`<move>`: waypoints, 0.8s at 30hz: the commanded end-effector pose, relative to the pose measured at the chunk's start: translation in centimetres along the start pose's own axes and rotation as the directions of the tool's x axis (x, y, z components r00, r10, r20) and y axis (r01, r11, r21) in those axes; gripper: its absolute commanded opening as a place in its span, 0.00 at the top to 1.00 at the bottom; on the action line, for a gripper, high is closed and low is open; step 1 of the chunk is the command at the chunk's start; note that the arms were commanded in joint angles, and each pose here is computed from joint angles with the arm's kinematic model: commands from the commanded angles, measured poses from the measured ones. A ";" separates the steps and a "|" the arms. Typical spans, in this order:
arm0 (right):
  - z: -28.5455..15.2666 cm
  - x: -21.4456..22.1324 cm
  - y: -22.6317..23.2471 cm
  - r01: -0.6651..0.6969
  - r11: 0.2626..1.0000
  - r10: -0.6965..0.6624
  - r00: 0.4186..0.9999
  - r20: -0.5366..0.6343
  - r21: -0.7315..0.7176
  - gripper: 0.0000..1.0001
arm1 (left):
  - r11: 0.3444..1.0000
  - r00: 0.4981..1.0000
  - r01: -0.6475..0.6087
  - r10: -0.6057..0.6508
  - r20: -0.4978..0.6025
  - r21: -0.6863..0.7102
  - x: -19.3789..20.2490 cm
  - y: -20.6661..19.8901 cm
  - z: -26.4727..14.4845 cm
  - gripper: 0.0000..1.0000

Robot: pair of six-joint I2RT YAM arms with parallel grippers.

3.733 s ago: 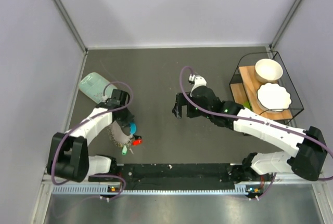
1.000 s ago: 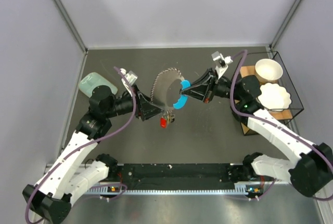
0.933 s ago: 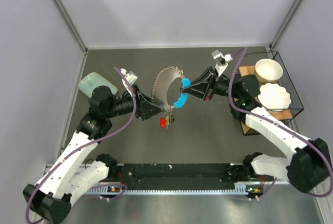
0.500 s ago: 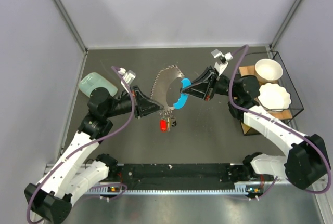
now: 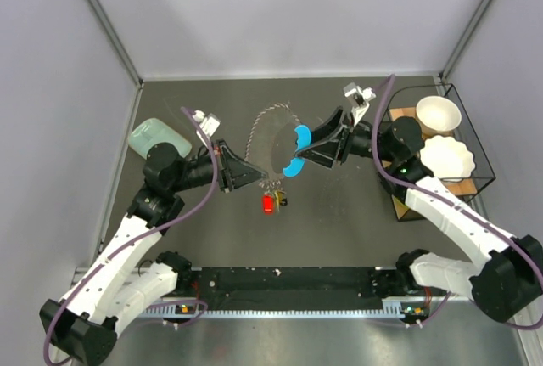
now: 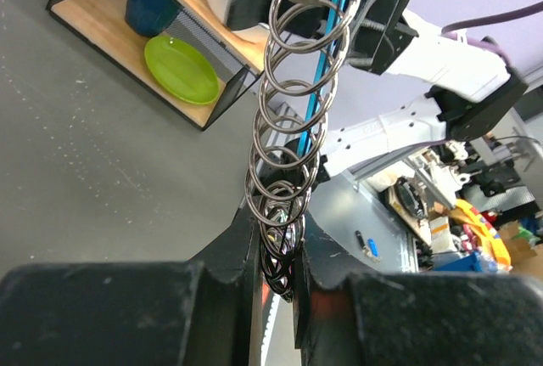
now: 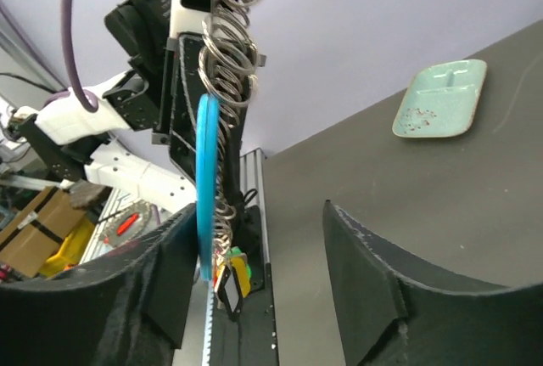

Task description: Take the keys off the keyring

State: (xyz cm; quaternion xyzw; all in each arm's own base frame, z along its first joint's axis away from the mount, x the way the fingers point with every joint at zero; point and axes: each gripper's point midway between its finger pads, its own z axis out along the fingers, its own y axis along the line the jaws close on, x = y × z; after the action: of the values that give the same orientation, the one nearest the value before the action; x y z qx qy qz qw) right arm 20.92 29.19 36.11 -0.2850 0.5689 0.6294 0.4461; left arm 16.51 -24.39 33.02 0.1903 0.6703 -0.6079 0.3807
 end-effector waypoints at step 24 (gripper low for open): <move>3.8 4.1 2.3 0.432 0.897 -0.426 0.901 -0.080 0.091 0.37 | 0.995 0.965 -0.102 0.100 0.243 -0.004 -6.5 -5.2 -1.4 1.00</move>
State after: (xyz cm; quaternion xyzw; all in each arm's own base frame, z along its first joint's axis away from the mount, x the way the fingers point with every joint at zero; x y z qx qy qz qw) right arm 16.60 33.12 33.85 -0.3920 0.5490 0.5105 0.5332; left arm 17.39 -23.37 36.78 0.1421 0.6529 -0.6018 0.4374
